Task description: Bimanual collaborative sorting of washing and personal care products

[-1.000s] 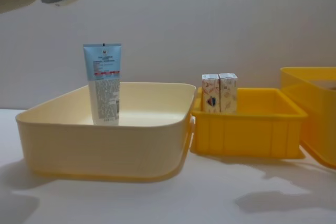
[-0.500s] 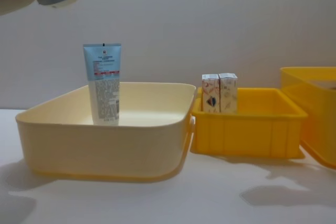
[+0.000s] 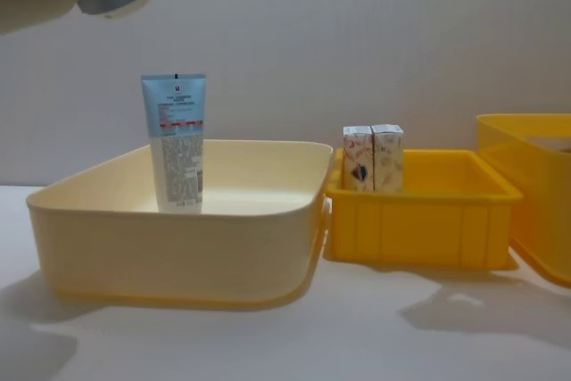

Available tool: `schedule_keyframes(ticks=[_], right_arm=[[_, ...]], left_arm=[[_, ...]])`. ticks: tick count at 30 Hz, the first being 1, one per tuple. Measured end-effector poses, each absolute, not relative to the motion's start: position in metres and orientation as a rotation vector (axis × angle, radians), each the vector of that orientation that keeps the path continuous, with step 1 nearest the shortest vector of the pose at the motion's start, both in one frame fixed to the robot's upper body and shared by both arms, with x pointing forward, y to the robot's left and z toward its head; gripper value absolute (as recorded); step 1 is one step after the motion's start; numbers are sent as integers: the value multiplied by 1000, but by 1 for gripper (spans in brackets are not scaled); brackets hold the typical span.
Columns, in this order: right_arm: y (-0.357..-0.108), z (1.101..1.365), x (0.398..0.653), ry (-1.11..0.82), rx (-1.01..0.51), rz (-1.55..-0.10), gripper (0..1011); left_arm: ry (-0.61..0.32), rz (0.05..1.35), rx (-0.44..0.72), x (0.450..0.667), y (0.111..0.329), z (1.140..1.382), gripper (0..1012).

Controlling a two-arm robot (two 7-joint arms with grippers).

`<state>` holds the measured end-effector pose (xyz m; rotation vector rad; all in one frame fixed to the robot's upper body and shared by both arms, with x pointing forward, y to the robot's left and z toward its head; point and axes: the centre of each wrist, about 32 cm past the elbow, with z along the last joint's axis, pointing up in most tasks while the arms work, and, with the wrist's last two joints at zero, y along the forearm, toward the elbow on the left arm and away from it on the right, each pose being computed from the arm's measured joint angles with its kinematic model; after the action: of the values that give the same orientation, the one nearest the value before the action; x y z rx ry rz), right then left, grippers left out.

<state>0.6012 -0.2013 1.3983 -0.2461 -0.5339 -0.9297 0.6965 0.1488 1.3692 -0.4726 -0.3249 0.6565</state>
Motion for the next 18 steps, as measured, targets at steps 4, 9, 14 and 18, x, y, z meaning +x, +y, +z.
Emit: schedule_keyframes(ticks=[4,9,14,18], right_arm=[[-200,1399,604,-512,-241,-945,1001],[-199,1401,607,-493,-237,-962,1001],[-198,1402,610,-484,-237,-973,1001],[-197,1403,612,-477,-240,-978,1001]], left_arm=[[-325,647,-477,697,147,1369,244],[-325,634,-480,697,144,1369,244],[-327,624,-479,697,143,1370,245],[-329,618,-478,696,143,1372,245]])
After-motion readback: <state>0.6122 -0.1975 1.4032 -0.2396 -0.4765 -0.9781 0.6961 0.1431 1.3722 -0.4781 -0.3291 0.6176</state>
